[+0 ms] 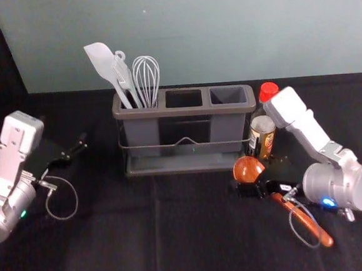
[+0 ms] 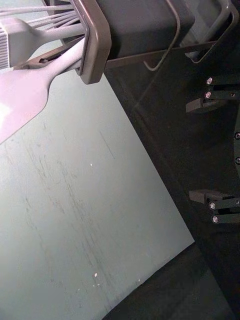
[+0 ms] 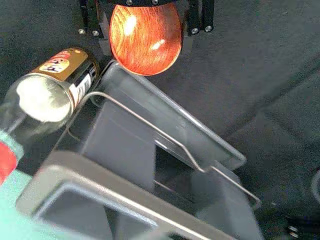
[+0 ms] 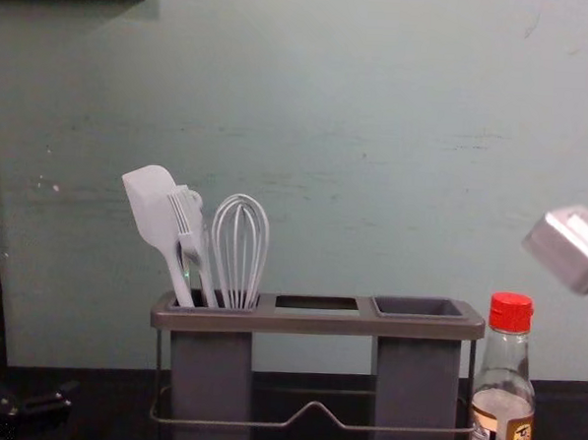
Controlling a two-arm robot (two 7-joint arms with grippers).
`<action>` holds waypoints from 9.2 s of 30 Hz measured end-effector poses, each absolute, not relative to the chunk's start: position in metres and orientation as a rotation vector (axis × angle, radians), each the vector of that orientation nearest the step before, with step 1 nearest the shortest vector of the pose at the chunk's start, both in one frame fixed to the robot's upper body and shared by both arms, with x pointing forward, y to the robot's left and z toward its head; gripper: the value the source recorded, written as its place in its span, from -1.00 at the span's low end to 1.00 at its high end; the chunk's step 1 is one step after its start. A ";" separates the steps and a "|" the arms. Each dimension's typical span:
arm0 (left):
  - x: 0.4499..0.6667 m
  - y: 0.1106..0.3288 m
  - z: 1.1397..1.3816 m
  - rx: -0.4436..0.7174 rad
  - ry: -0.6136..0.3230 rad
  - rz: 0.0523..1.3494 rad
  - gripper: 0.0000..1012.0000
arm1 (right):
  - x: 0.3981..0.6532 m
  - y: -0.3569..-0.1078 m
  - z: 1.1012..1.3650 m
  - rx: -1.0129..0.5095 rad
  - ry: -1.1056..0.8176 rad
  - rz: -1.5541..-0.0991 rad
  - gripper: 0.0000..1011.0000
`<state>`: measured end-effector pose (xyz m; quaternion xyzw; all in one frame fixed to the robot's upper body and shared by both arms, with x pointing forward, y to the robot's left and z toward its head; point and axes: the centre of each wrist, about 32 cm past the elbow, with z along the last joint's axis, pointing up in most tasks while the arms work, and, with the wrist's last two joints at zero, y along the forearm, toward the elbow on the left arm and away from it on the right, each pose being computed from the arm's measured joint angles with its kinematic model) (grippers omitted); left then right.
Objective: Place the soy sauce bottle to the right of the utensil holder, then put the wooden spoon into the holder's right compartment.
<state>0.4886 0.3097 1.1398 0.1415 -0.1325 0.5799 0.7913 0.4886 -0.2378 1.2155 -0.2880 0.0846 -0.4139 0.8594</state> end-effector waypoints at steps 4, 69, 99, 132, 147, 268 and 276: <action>0.489 0.310 1.140 0.304 -0.285 1.248 0.99 | 0.476 -0.241 1.228 -0.574 0.138 -0.842 0.66; 0.489 0.310 1.140 0.304 -0.285 1.248 0.99 | 0.437 -0.263 1.190 0.329 -0.404 -0.777 0.66; 0.489 0.310 1.140 0.304 -0.285 1.248 0.99 | 0.560 -0.227 1.231 0.368 -0.360 -0.713 0.66; 0.489 0.310 1.140 0.304 -0.285 1.248 0.99 | 0.603 -0.186 1.177 0.562 -0.447 -0.791 0.66; 0.489 0.310 1.140 0.305 -0.285 1.248 0.99 | 0.591 -0.188 1.137 0.565 -0.387 -0.828 0.66; 0.489 0.310 1.140 0.304 -0.285 1.248 0.99 | 0.504 -0.315 1.155 -0.252 -0.404 -1.360 0.98; 0.489 0.310 1.140 0.304 -0.285 1.248 0.99 | 0.506 -0.314 1.148 -0.267 -0.395 -1.346 0.98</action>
